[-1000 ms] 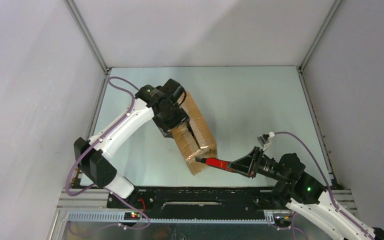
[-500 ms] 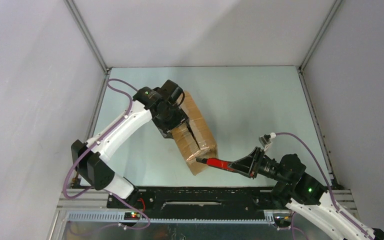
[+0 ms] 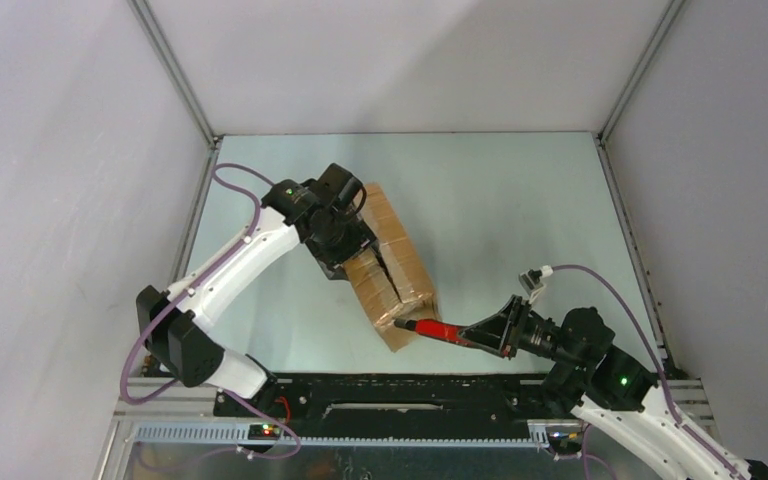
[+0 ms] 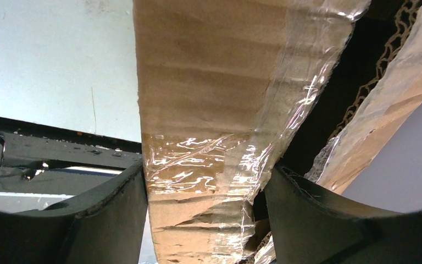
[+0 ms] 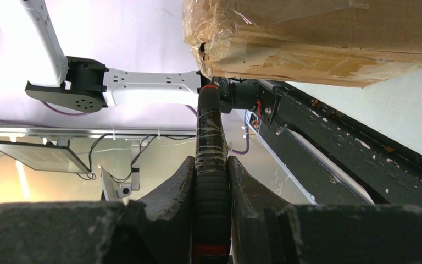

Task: Unpack the express box
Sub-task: Cut the express box at the center of the board.

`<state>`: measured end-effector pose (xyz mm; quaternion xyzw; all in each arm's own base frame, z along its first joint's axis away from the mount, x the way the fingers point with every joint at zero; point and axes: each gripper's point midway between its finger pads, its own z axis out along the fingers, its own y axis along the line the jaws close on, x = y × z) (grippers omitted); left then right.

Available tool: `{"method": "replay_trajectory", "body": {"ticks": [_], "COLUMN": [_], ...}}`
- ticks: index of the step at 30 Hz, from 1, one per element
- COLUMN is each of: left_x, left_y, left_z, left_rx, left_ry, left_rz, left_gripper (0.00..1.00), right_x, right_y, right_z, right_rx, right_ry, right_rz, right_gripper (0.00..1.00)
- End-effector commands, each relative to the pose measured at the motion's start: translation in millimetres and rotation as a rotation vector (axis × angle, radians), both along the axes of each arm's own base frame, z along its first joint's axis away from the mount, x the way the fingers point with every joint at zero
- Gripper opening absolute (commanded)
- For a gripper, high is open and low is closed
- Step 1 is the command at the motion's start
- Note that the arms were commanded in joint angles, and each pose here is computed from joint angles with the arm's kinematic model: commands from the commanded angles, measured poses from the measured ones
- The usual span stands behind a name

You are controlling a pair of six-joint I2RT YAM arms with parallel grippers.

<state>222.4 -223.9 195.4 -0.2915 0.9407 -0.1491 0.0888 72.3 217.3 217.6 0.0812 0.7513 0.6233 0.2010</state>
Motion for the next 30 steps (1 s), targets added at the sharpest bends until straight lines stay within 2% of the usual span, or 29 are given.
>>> {"method": "replay_trajectory", "body": {"ticks": [1, 9, 26, 30], "left_x": [-3.3, -3.4, -0.3, -0.1], "left_y": [-11.8, -1.5, -4.9, -5.7], "left_z": [-4.2, 2.6, 7.1, 5.8], "left_rx": [-0.055, -0.014, -0.03, -0.03], "left_ry": [0.018, 0.013, 0.004, 0.007], "left_rz": [-0.018, 0.005, 0.001, -0.003], "left_gripper": [0.0, 0.0, 0.0, 0.0], "right_x": [-2.6, -1.7, -13.5, -17.4], "right_y": [-4.8, -11.1, -1.4, -4.1], "right_z": [17.2, 22.1, 50.0, 43.7], "right_rx": [0.011, 0.001, 0.087, 0.05], "right_ry": [-0.043, -0.055, -0.074, -0.064], "right_rz": [0.004, -0.015, 0.088, 0.098], "right_gripper": [0.0, 0.0, 0.0, 0.0]}}
